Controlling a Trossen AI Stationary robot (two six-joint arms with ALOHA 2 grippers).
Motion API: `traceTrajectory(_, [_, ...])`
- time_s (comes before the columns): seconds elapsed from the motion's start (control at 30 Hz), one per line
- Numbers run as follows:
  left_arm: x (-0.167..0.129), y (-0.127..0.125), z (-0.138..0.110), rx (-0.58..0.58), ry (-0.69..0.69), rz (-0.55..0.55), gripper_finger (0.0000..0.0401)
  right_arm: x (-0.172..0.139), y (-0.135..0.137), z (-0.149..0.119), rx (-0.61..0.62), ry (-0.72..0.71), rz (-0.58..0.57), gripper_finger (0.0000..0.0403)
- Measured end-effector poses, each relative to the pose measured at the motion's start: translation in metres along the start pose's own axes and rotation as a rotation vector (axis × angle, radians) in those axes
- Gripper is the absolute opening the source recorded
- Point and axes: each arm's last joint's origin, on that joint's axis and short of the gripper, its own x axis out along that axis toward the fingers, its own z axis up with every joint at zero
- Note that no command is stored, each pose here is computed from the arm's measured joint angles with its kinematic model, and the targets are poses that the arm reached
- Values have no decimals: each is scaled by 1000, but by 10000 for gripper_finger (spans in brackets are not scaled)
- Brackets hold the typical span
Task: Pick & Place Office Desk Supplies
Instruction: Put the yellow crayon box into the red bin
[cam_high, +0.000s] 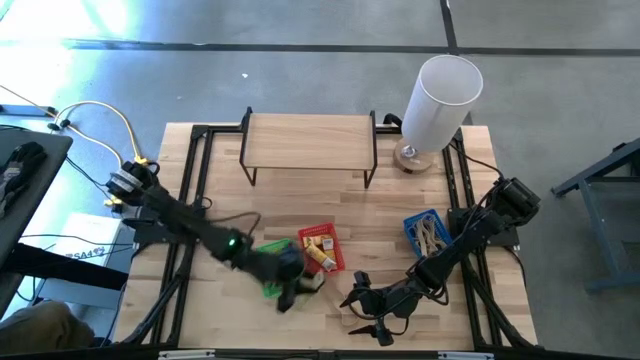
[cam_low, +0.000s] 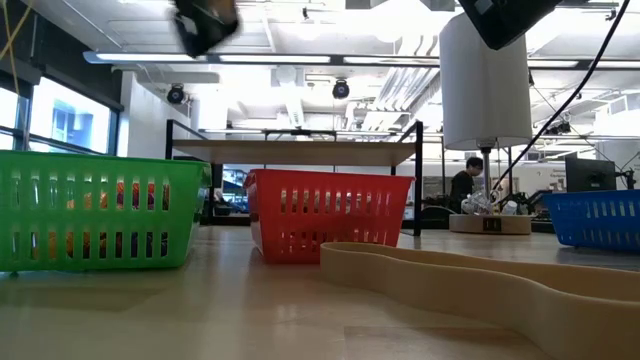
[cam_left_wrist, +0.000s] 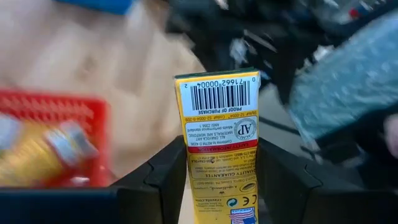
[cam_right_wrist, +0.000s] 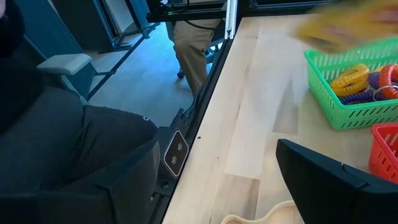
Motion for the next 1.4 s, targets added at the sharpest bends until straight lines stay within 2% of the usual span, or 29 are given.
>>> traceTrajectory(0.13, [7, 28, 22, 2, -45, 54, 163, 0, 0, 0, 0, 3, 6, 311])
traceTrajectory(0.3, [13, 58, 32, -48, -70, 99, 163, 0, 2, -1, 3, 14, 30, 311])
traceTrajectory(0.53, [19, 92, 18, -147, -76, 147, 163, 0, 2, -1, 26, 15, 31, 311])
traceTrajectory(0.7, [17, 103, 8, -231, -63, 167, 163, 0, 2, 0, 28, 9, 30, 311])
traceTrajectory(0.93, [16, 108, 4, -261, -51, 189, 163, 0, 2, 1, 30, -6, 33, 311])
traceTrajectory(1.1, [15, 116, 0, -335, -11, 249, 169, 0, 2, 1, 30, -5, 33, 311])
traceTrajectory(1.23, [15, 120, 0, -328, -1, 271, 182, 0, 2, 1, 30, -4, 33, 311])
traceTrajectory(1.4, [15, 120, 4, -306, 15, 214, 195, 0, 2, 1, 29, -3, 35, 311])
